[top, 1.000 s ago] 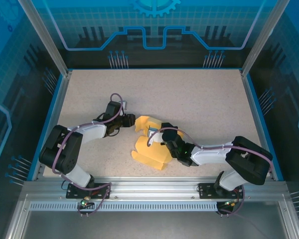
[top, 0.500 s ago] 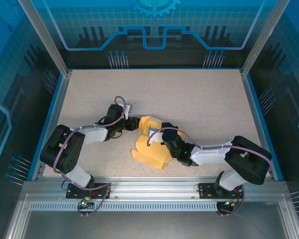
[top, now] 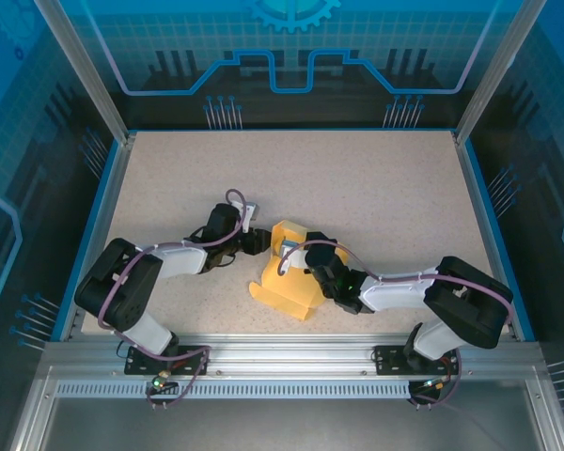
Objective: Fold the paper box
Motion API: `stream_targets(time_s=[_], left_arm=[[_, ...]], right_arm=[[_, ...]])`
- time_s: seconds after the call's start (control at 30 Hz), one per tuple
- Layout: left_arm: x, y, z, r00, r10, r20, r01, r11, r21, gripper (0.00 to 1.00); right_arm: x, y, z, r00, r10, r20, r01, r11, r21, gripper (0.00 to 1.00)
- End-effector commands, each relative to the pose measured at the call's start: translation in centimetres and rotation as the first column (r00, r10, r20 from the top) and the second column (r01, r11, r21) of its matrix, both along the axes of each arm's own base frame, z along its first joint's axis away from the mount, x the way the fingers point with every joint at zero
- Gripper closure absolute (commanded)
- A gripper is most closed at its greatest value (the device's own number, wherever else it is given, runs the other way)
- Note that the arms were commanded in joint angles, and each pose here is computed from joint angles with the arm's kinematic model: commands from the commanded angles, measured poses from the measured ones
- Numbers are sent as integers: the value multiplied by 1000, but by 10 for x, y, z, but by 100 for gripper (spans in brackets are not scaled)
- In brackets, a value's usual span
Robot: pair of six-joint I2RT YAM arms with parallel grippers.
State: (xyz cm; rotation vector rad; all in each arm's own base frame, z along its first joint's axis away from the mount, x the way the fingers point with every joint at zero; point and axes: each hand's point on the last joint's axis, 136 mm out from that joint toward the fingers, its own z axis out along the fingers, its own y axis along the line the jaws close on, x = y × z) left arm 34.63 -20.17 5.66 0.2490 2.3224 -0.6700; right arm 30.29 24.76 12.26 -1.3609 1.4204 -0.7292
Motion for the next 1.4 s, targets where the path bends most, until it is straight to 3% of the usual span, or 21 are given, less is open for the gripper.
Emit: stream_targets(time_s=[0.0,0.77,1.07,1.37], left_arm=[[0,-1,7,1000,-10,17,9,1000,15,48],[-19,7,-22,994,25,-105,-17,997,79,47],[-24,-20,-3,997,-53,-60,51,998,-41,47],[-23,-42,4,993,-108,-37,105,993,-60,47]], right_arm=[[4,-1,12,1000,-17,11,17,999,36,100],[4,-2,15,1000,-22,6,22,998,50,100],[5,-2,15,1000,-24,3,24,998,55,100],[3,-3,18,1000,-27,-2,27,997,72,100]])
